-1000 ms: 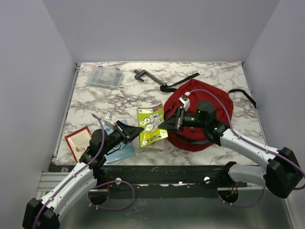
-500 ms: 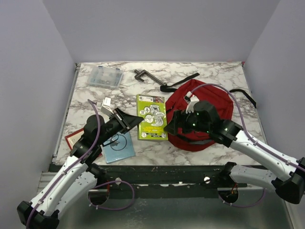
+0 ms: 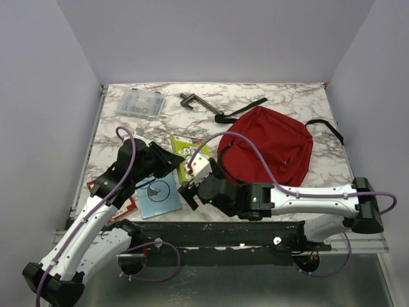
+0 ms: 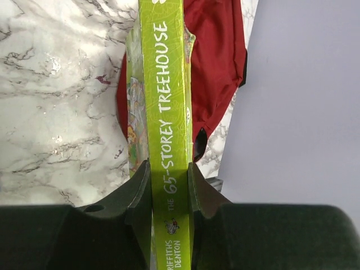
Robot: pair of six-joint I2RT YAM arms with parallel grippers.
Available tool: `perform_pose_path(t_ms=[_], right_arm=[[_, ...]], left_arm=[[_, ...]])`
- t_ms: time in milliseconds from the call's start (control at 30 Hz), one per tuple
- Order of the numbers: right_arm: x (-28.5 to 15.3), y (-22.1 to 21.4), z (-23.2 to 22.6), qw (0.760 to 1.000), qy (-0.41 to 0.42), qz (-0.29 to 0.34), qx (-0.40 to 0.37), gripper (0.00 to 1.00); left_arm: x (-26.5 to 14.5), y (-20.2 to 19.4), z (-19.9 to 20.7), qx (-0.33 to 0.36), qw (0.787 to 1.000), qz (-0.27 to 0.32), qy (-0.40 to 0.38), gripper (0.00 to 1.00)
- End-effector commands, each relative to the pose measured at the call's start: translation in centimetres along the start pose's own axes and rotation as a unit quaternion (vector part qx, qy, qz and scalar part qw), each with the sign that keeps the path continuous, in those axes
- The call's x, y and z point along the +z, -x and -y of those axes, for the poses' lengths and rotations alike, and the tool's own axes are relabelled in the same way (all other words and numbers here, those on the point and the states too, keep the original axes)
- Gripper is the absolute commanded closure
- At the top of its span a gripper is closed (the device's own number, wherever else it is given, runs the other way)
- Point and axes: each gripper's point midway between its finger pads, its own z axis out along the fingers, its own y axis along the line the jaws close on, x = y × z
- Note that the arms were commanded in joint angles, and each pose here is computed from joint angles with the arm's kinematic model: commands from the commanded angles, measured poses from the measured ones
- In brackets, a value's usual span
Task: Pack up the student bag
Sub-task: Pick up the book from the center of the board.
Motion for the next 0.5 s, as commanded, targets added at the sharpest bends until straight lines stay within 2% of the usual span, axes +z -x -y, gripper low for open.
perform_pose_path(t_ms=[0, 100, 200, 300, 367, 400, 467], right_arm=[[0.8, 2.0, 0.0, 0.989, -0.106, 0.063, -0.080, 0.08], [1.9, 1.4, 0.5, 0.975, -0.178, 0.065, -0.118, 0.09], [2.1, 1.0, 1.7, 0.951, -0.265, 0.068, -0.143, 0.18], [2.2, 0.5, 2.0, 0.946, -0.283, 0.067, -0.145, 0.42], [2.3, 0.6, 1.8, 0.950, -0.270, 0.076, -0.136, 0.48], [2.3, 0.7, 1.8, 0.951, -0.265, 0.078, -0.141, 0.55], [2.4, 1.0, 1.8, 0.954, -0.259, 0.085, -0.128, 0.84]], left_arm=[[-1.2, 1.2, 3.1, -0.054, 0.998, 0.006, -0.025, 1.00], [-1.1, 1.2, 3.0, -0.072, 0.997, -0.001, -0.018, 1.00], [-1.2, 1.5, 2.5, -0.086, 0.996, 0.004, 0.003, 1.00], [-1.0, 1.6, 1.9, -0.093, 0.995, 0.007, 0.018, 1.00], [-0.8, 1.3, 1.5, -0.107, 0.994, -0.003, 0.024, 1.00], [-0.7, 1.1, 1.4, -0.115, 0.993, -0.008, 0.025, 1.00], [-0.6, 0.9, 1.5, -0.117, 0.993, -0.017, 0.024, 1.00]])
